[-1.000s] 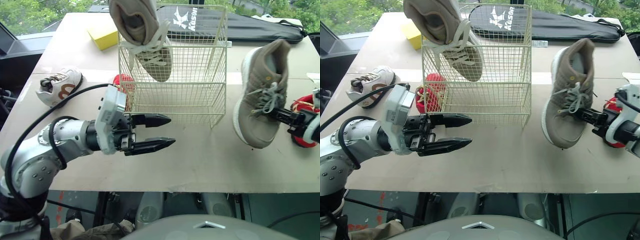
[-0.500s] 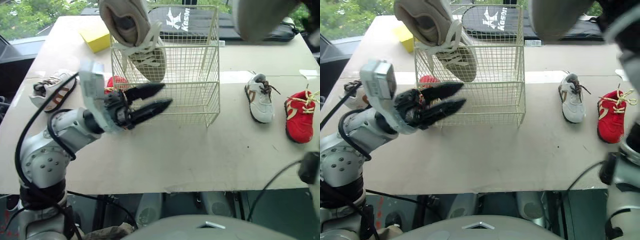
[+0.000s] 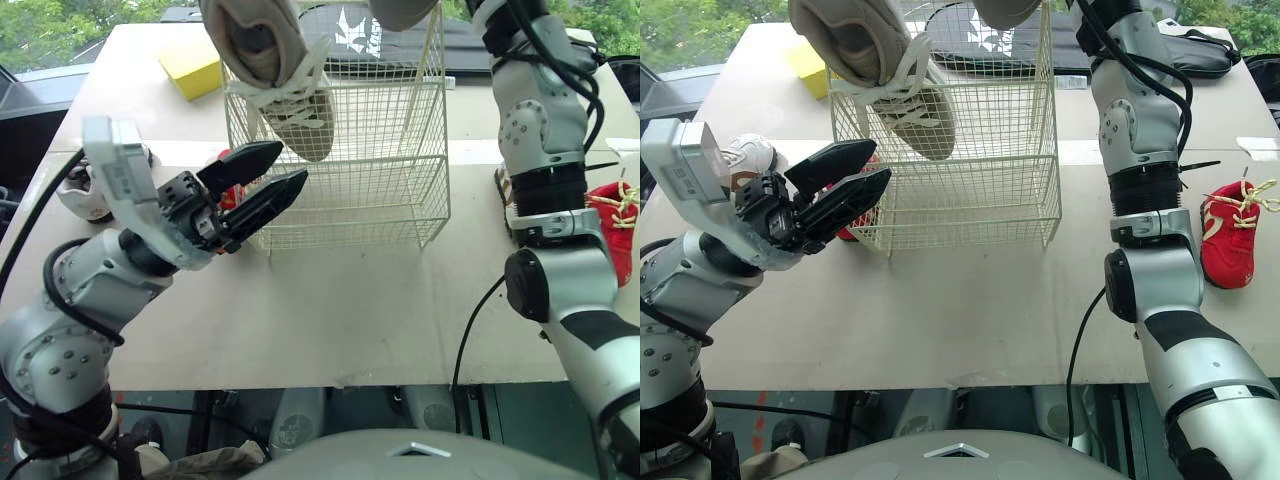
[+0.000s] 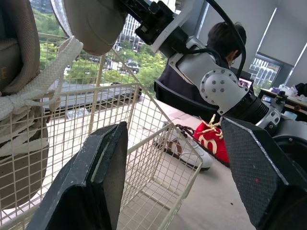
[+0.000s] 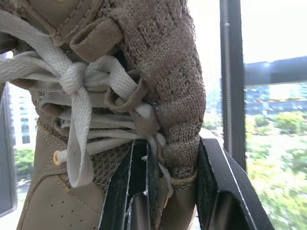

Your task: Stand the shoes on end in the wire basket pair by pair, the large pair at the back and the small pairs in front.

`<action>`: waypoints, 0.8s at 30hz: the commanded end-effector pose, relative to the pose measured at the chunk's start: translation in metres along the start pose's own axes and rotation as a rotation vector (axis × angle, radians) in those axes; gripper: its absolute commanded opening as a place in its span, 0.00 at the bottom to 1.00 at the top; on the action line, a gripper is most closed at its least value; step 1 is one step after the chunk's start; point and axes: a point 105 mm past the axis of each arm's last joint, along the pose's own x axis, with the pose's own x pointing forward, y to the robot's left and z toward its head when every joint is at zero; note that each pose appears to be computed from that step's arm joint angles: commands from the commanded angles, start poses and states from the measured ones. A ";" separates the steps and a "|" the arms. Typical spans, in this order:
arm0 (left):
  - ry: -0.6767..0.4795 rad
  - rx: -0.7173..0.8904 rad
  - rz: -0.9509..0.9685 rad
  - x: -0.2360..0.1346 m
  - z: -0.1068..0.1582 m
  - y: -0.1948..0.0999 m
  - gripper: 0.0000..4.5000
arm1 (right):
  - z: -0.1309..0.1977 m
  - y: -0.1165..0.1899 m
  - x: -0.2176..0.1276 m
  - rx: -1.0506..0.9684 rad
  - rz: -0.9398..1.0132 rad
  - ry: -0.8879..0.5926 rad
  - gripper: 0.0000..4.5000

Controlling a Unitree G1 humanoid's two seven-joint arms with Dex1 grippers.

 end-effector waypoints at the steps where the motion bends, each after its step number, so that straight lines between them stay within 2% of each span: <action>1: -0.036 0.045 -0.006 -0.001 0.011 -0.008 0.76 | 0.032 0.009 -0.001 -0.030 0.065 -0.110 0.06; 8: -0.044 0.045 0.001 -0.002 0.013 -0.005 0.76 | 0.002 0.006 -0.017 -0.126 0.073 -0.048 0.06; 12: -0.050 0.044 -0.004 -0.001 0.014 -0.005 0.76 | -0.031 0.001 -0.033 -0.194 0.076 0.038 0.06; 18: -0.052 0.041 0.001 -0.002 0.014 -0.004 0.76 | -0.058 0.010 -0.062 -0.201 0.177 0.166 0.06; 24: -0.056 0.037 0.005 -0.003 0.012 -0.002 0.76 | -0.075 0.015 -0.085 -0.098 0.203 0.291 0.05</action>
